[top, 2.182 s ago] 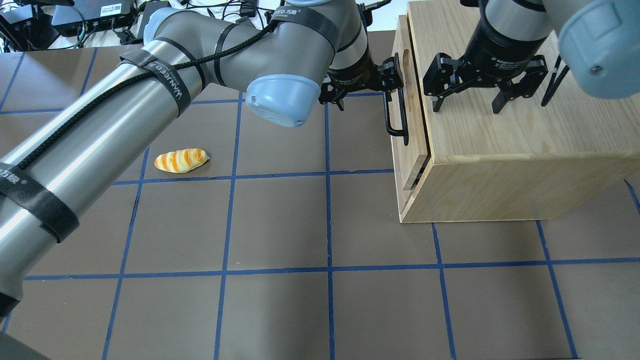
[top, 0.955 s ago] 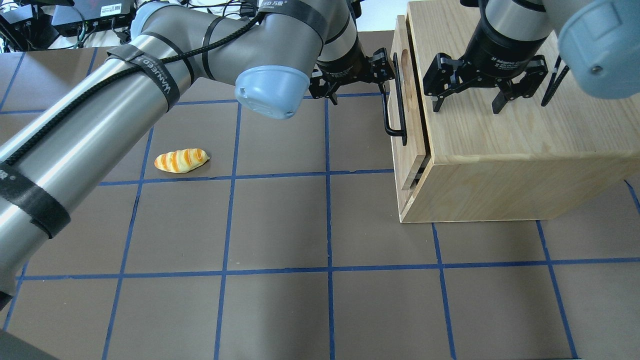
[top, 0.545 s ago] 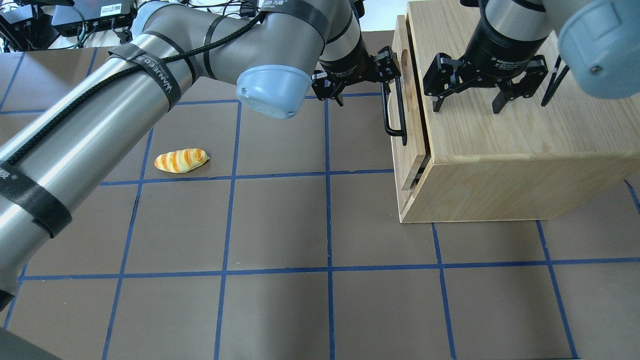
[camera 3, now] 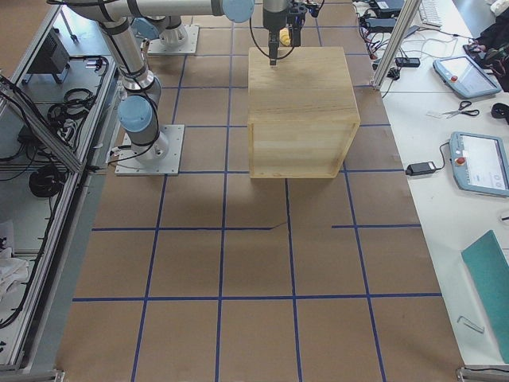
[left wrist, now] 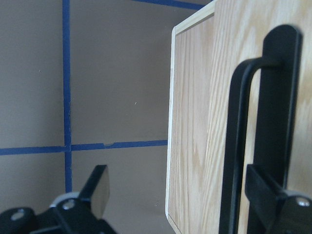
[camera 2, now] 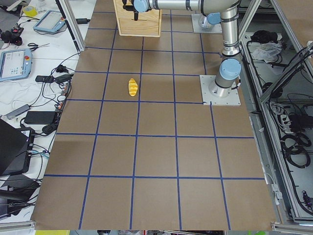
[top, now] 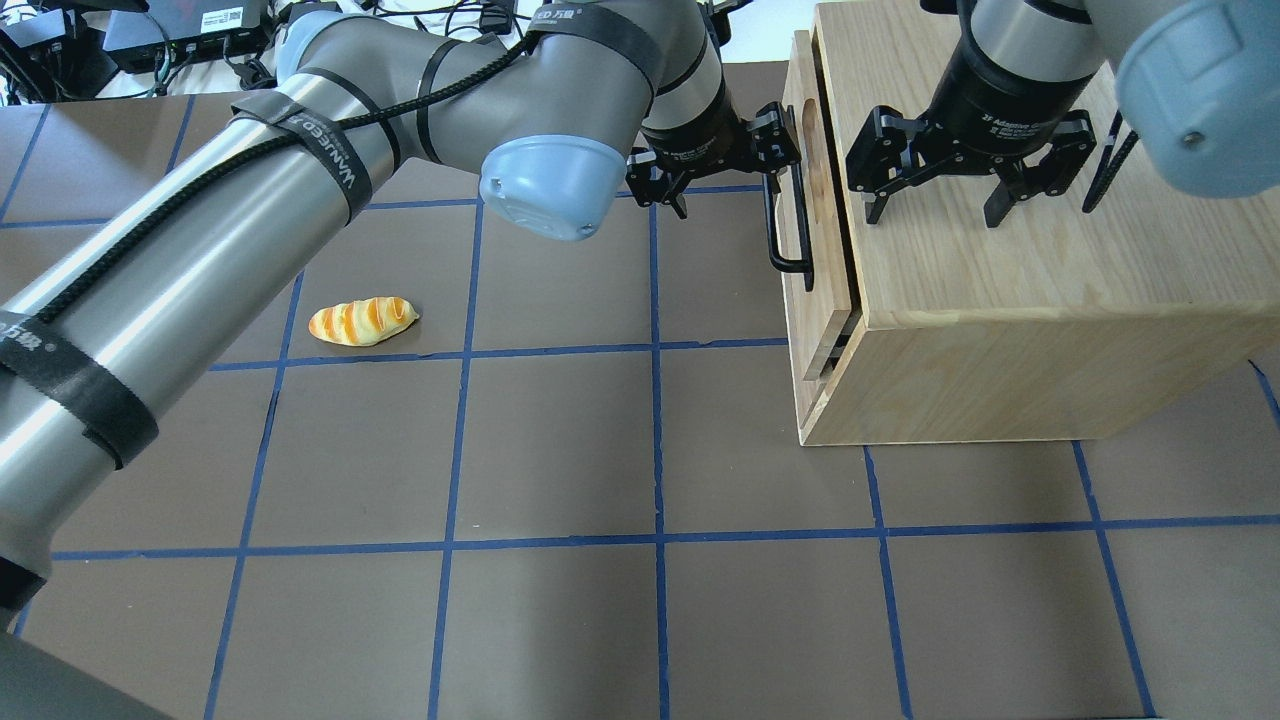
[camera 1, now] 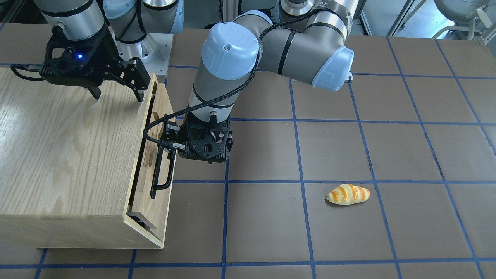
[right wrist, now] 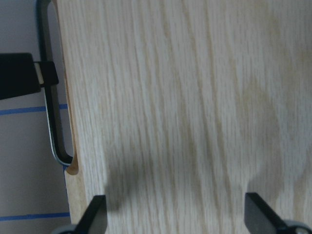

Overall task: Open upper drawer
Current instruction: 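Pull the drawer handle with the left gripper away from the cabinet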

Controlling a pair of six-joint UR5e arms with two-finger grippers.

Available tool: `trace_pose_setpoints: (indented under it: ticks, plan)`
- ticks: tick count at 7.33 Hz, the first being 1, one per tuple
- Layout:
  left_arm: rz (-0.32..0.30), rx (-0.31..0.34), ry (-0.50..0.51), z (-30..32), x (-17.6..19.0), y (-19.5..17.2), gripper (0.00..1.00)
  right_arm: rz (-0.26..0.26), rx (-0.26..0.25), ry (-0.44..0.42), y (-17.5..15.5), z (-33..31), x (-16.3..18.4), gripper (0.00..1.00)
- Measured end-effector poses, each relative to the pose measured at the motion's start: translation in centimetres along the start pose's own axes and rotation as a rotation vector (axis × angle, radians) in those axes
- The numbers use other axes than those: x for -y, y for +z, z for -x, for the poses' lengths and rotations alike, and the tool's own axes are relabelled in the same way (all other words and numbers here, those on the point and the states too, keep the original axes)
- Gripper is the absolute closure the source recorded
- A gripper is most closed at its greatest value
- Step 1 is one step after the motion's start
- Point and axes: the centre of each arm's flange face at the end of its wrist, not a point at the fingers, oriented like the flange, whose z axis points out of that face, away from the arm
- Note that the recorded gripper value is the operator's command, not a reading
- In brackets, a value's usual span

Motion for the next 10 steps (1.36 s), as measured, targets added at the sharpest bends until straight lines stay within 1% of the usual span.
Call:
trace_pose_setpoints:
  ticks: [3, 8, 10]
  plan:
    - [-0.010, 0.043, 0.034, 0.5, 0.2, 0.1, 0.00, 0.000, 0.000, 0.000, 0.0, 0.0, 0.0, 0.00]
    - [-0.026, 0.084, 0.074, 1.3, 0.5, -0.2, 0.00, 0.000, -0.001, 0.000, 0.0, 0.0, 0.0, 0.00]
    - [-0.029, 0.100, 0.082, 2.6, 1.3, -0.7, 0.00, 0.000, -0.001, 0.000, 0.0, 0.0, 0.0, 0.00]
